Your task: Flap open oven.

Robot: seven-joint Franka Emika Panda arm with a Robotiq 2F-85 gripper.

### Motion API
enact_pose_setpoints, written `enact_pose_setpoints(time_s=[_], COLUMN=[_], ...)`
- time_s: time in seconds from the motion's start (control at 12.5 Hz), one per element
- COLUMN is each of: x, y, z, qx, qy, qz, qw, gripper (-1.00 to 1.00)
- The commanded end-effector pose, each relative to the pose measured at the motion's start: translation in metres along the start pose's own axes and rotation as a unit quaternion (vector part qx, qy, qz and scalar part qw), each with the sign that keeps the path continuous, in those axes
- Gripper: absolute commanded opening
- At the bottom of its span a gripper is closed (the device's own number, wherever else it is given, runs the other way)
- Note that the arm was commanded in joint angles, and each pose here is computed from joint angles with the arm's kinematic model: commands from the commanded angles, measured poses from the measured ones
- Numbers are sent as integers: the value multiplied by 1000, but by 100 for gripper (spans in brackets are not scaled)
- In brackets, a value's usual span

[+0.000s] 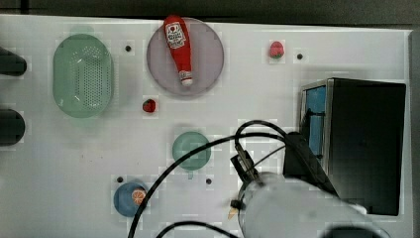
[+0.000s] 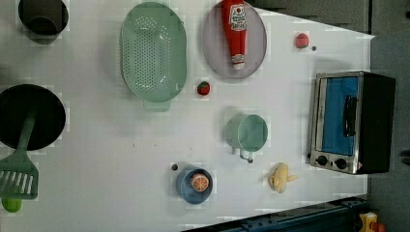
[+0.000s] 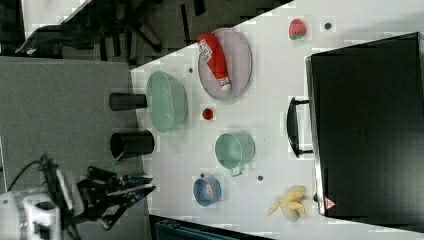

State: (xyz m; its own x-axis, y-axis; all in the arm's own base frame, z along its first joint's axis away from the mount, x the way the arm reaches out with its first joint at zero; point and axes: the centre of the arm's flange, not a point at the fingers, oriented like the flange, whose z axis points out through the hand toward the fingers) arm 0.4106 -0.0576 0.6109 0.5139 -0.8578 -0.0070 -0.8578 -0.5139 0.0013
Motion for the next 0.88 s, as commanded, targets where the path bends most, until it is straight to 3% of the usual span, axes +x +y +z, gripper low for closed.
enact_pose_setpoints(time_s=[0.08,0.24,0.48,0.64,0.88], x=[8,35,85,123,174], y=[3,5,17,28,46], z=[28,56,104,129,165], qx=[-16,-25,-21,-14,-16], qy=[-7,5,5,14,48], qz=[-19,-113,-251,-334,-453], qw=[1000,993,968,942,890], gripper=[-65,-65,-65,-65,-65])
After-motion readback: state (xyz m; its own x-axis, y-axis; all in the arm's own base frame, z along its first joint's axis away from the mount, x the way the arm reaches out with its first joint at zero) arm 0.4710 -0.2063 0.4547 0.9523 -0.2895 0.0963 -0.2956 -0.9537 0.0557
